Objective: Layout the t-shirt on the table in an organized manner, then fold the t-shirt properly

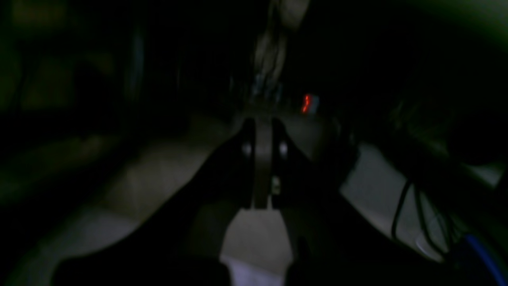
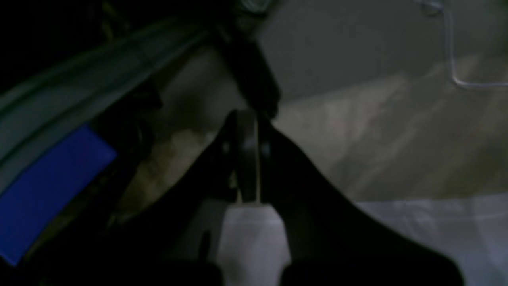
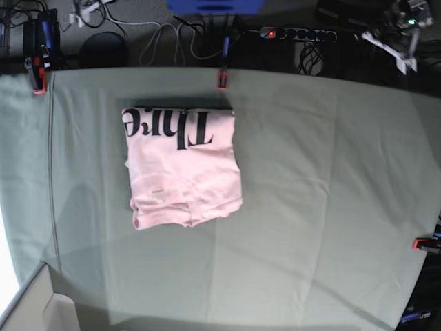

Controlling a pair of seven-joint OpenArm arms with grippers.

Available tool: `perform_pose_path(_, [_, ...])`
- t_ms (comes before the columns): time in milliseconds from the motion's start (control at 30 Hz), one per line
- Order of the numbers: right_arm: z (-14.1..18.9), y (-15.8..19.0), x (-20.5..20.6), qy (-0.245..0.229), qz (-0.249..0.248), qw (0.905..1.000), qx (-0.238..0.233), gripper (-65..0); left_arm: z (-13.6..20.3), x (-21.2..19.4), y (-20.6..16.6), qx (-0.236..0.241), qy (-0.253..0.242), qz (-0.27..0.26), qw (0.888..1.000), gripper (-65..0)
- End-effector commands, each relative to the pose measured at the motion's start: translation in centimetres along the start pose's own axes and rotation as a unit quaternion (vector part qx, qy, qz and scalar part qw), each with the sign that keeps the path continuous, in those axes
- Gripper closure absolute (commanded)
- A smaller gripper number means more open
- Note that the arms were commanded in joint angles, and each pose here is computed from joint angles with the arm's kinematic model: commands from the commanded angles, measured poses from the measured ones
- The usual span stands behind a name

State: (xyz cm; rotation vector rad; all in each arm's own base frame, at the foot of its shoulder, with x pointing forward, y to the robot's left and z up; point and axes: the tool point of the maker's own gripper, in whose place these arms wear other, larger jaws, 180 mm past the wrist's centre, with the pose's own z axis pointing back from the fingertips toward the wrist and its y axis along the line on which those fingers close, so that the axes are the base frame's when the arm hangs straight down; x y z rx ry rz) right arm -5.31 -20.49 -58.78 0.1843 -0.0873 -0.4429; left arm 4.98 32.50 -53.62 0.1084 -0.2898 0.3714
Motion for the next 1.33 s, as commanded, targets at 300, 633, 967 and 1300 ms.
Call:
perform_pose_path(300, [-3.9, 6.9, -3.7, -0.058, -0.004, 0.9921, 0.111, 0.0, -7.2, -7.6, -3.9, -0.048, 0.005, -0.120, 0.992, -0.2])
perform_pose_path(633, [-4.9, 1.2, -5.9, -0.109, 0.121, 0.9734, -0.161, 0.0, -8.2, -11.5, -12.5, -0.110, 0.058, -0.130, 0.984, -0.1])
perform_pose_path(967, [-2.9, -2.3, -2.7, -0.121, 0.323, 0.8992, -0.269, 0.0, -8.6, -11.3, -12.3, -0.026, 0.039, -0.149, 0.988, -0.1])
perform_pose_path(1300, [-3.4, -2.0, -3.0, -0.106, 0.324, 0.9017, -0.266, 0.0, -8.5, -11.7, -13.5, -0.035, 0.039, -0.147, 0.988, -0.1])
